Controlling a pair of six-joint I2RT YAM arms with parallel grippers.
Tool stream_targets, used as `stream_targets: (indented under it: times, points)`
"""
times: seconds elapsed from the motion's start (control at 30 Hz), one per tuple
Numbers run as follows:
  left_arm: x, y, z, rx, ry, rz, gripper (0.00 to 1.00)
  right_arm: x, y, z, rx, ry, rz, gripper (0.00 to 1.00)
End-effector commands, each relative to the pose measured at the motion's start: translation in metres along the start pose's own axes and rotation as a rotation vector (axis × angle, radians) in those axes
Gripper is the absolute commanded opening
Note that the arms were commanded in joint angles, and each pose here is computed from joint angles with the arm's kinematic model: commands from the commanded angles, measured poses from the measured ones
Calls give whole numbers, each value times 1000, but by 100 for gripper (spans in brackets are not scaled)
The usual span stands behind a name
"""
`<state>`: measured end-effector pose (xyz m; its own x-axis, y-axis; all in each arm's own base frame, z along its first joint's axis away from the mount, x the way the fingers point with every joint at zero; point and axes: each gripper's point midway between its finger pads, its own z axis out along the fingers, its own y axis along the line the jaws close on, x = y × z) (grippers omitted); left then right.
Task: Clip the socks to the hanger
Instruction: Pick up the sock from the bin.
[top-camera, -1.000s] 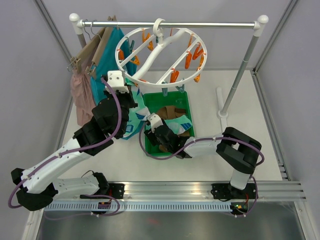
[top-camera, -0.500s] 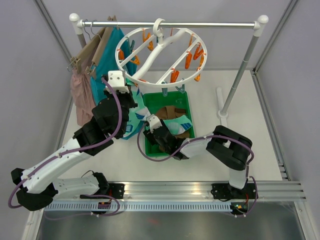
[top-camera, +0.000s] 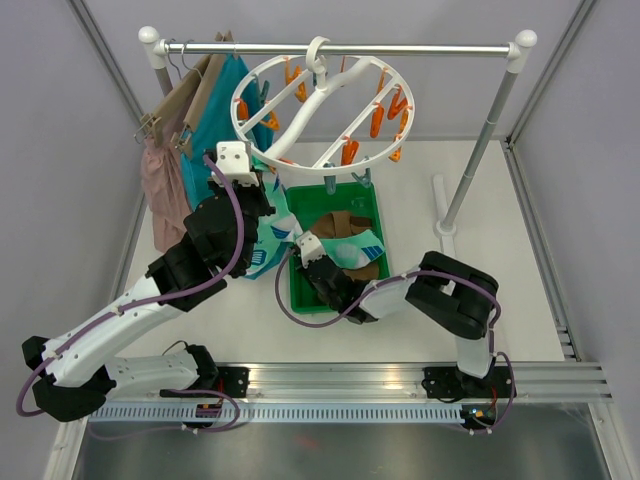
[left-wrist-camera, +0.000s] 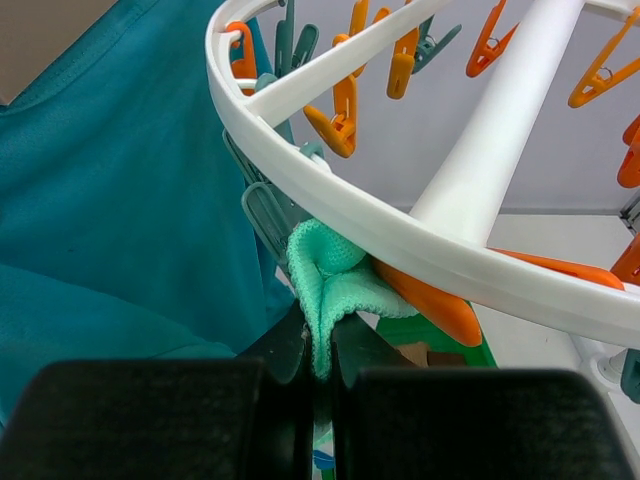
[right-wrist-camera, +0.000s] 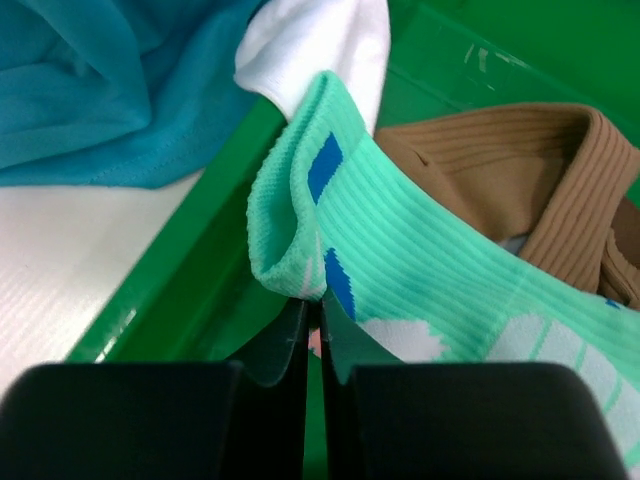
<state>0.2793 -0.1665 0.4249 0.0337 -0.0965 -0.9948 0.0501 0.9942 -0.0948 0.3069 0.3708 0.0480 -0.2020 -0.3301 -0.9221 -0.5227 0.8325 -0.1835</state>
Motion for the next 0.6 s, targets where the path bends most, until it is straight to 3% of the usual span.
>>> stream_targets:
  times: [0.0, 0.17, 0.57]
  points:
    - [-21, 2, -5, 26, -38, -30, 6, -27, -10, -12, 31, -78, 47, 9]
    - [-19, 0, -9, 58, -28, -40, 8, -50, -20, -37, 26, -112, 69, 1]
    - [-16, -4, -26, 177, -1, -96, 25, -101, -48, -119, -15, -208, 149, 0]
